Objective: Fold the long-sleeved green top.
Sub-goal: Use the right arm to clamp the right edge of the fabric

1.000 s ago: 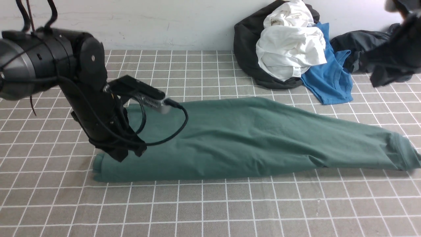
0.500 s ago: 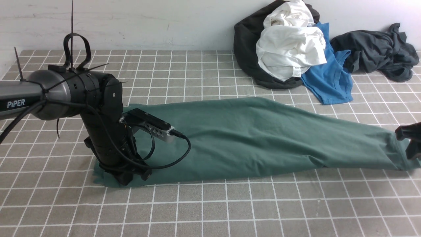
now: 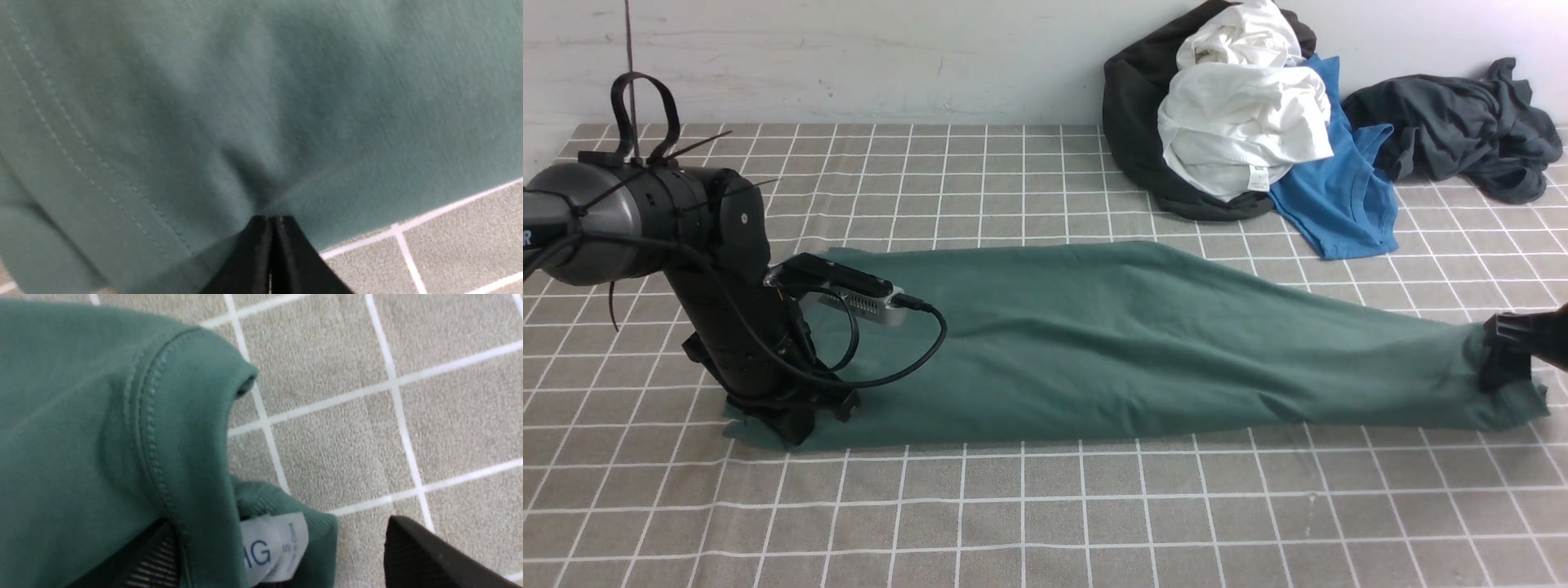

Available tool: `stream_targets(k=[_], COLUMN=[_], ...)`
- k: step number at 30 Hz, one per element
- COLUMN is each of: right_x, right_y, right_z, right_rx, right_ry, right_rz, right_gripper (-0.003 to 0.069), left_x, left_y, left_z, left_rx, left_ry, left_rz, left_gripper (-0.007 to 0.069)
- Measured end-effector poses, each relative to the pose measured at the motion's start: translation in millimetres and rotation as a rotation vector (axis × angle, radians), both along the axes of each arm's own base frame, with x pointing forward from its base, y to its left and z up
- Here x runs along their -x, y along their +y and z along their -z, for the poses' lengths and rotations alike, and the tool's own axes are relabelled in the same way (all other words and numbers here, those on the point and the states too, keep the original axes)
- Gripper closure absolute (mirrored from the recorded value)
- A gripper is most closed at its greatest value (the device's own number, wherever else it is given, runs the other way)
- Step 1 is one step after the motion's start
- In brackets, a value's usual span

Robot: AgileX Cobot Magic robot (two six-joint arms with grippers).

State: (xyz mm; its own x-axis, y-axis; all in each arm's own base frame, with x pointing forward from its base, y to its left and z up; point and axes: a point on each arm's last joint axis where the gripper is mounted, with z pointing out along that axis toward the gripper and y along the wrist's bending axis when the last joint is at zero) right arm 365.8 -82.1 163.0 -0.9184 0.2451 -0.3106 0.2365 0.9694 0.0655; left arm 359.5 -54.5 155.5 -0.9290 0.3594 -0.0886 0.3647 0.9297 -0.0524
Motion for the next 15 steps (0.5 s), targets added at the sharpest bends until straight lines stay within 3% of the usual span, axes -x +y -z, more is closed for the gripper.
stream_targets(k=[7, 15], right_x=[-7, -6], right_y=[4, 6], right_z=[5, 17], right_rx=[-0.064, -0.09], right_ry=[-0.005, 0.049], right_rz=[0.014, -0.032], right_gripper=[0.0123, 0.027], left_x=[0, 0], left_y=[0, 0], left_z=[0, 0], left_rx=[0.003, 0.003], left_ry=[-0.001, -0.002], left_rz=[-0.003, -0.003], left_gripper=[0.0632, 0.0632])
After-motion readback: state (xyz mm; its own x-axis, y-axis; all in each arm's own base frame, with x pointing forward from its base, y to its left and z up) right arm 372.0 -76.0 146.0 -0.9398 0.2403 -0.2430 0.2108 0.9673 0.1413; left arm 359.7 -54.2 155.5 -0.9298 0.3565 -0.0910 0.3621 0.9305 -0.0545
